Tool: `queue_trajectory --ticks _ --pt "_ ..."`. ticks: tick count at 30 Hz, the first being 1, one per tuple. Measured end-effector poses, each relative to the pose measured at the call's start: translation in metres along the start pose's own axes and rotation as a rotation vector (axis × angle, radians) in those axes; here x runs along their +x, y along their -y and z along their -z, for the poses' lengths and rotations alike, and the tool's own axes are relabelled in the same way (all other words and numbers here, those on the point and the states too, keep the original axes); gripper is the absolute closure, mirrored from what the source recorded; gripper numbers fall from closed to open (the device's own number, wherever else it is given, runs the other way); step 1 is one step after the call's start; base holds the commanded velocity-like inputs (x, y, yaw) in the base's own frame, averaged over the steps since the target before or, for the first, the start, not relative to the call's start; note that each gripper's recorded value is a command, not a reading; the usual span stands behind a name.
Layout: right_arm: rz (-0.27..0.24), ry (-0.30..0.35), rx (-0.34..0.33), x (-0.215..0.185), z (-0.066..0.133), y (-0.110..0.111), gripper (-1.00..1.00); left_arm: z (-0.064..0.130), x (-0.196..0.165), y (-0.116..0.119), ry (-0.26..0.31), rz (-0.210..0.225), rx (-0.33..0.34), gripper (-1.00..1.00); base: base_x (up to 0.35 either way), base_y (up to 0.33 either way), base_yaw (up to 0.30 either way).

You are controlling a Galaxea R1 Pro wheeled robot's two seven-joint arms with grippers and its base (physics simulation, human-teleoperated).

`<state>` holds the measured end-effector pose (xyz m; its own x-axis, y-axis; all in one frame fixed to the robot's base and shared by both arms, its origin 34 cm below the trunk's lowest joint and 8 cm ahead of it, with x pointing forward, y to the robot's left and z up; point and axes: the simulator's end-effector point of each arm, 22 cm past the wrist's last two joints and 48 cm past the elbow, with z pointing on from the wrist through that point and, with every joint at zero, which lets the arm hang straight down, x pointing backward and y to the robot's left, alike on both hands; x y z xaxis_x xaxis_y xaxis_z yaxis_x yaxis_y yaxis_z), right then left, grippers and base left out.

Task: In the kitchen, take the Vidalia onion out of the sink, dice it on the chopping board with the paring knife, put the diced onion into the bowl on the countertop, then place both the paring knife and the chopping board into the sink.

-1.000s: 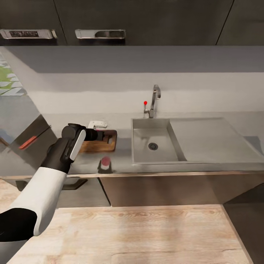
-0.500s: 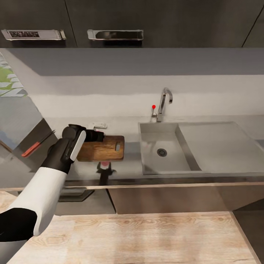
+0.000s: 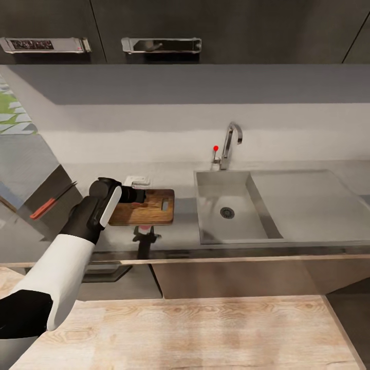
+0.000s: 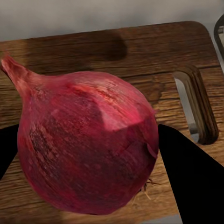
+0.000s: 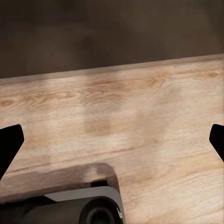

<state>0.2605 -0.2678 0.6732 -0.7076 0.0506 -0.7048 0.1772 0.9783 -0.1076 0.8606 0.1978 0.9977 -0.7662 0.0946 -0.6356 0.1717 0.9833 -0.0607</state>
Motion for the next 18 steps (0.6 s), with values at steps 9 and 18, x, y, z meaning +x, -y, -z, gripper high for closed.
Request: queue_trajectory --ticks 9,18 --pt "0.005 -0.001 -0.003 0.0003 -0.0002 0.0013 -1.0 -0.0025 0.0034 -0.0006 -0.009 0.002 0.0 1.0 0.0 0.0 0.0" --pt "0.003 -0.002 -0.001 0.0008 0.0001 0.0008 -1.0 -0.006 0.0082 -0.0007 -0.021 0.005 0.0 1.0 0.0 0.0 0.0"
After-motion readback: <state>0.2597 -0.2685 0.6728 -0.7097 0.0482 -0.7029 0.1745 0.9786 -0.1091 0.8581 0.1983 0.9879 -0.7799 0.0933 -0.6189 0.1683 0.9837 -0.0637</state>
